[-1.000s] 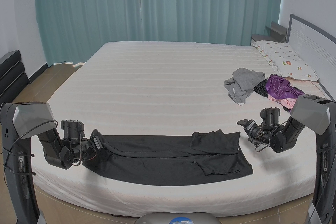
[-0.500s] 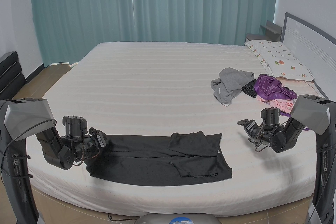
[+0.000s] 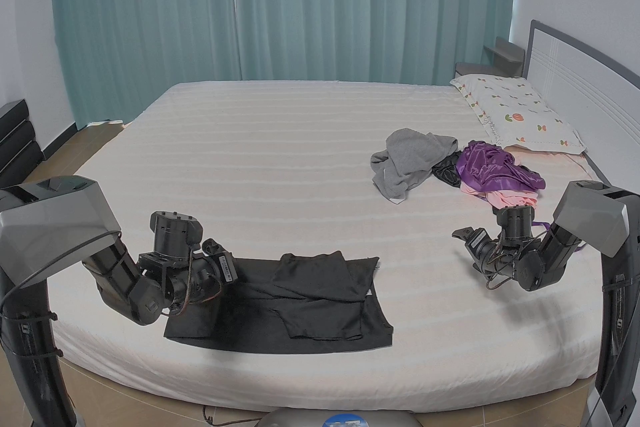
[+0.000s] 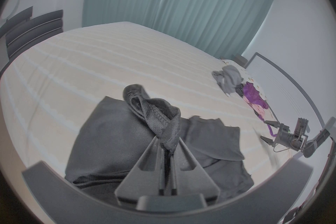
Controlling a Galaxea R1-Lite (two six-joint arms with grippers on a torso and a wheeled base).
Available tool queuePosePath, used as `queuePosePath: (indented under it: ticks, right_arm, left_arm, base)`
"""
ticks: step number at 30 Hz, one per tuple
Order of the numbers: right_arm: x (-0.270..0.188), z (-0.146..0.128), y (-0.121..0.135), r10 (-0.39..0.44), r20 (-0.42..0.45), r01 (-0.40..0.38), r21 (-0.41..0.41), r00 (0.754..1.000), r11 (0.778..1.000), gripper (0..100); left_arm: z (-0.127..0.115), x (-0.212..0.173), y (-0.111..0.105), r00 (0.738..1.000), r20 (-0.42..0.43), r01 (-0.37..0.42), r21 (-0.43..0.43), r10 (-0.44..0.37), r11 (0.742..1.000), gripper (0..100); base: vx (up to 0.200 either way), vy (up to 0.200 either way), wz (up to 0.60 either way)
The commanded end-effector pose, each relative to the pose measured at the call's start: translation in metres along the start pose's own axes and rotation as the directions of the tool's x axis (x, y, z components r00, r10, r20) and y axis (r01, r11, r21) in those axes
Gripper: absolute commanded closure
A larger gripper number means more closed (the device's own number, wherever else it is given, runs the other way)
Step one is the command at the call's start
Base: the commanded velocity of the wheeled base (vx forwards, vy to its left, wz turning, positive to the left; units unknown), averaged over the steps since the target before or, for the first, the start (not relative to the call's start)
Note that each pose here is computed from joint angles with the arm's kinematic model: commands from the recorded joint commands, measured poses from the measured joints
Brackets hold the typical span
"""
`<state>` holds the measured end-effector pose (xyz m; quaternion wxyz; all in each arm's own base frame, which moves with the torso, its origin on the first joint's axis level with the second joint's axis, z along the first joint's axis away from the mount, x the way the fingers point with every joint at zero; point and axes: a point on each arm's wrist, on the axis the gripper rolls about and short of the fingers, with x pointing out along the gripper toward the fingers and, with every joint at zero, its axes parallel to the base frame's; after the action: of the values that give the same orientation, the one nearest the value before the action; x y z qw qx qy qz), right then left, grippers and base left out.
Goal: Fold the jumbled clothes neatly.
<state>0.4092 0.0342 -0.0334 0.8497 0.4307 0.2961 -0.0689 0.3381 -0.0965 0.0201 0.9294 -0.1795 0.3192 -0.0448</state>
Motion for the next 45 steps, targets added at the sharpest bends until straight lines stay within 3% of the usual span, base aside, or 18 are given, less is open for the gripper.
queuePosePath:
  ticks: [1,6,12,21,22,32,35,40,45]
  right_arm:
    - [0.000,-0.001,0.000,-0.001,-0.002,0.001,0.000,1.000,1.000,0]
    - [0.000,-0.001,-0.001,-0.003,-0.002,0.003,0.000,1.000,1.000,0]
    - [0.001,-0.001,-0.001,-0.003,-0.002,0.003,0.000,1.000,1.000,0]
    - [0.001,-0.001,-0.002,-0.006,-0.003,0.006,-0.001,1.000,1.000,0]
    - [0.002,-0.002,-0.002,-0.007,-0.004,0.007,-0.001,1.000,1.000,0]
    - [0.001,-0.001,-0.002,-0.005,-0.005,0.005,-0.001,1.000,1.000,0]
    - [-0.002,-0.002,0.003,0.004,-0.007,-0.004,0.000,1.000,1.000,0]
    - [-0.014,-0.024,0.020,0.031,-0.057,-0.033,-0.035,0.998,0.999,0]
    - [-0.017,-0.037,0.025,0.035,-0.087,-0.040,-0.052,0.996,0.998,0]
  left_arm:
    - [0.004,-0.003,-0.023,0.999,0.020,0.044,0.029,-0.044,0.999,100]
    - [0.000,-0.001,-0.055,0.996,-0.021,0.091,0.073,-0.090,0.993,100]
    - [0.000,0.007,-0.076,0.993,-0.045,0.117,0.091,-0.113,0.989,100]
    - [-0.008,0.031,-0.090,0.996,-0.049,0.070,-0.007,-0.070,0.998,100]
    - [-0.010,0.033,-0.090,0.996,-0.060,0.062,-0.005,-0.062,0.998,0]
    - [-0.014,0.022,-0.099,0.996,-0.059,0.070,0.001,-0.070,0.998,0]
    - [0.003,-0.010,-0.099,0.995,-0.020,0.096,-0.083,-0.098,0.992,0]
    - [0.006,-0.038,-0.063,0.997,-0.044,0.053,-0.151,-0.060,0.987,0]
    - [0.001,-0.042,-0.030,0.997,-0.078,0.007,-0.235,-0.026,0.972,0]
  base:
    - [0.000,-0.200,0.00]
    - [0.000,-0.200,0.00]
    - [0.000,-0.167,0.00]
    - [0.000,0.000,0.00]
    - [0.000,0.000,0.00]
    - [0.000,0.000,0.00]
    - [0.000,0.000,0.00]
    - [0.000,0.000,0.00]
    - [0.000,0.000,0.00]
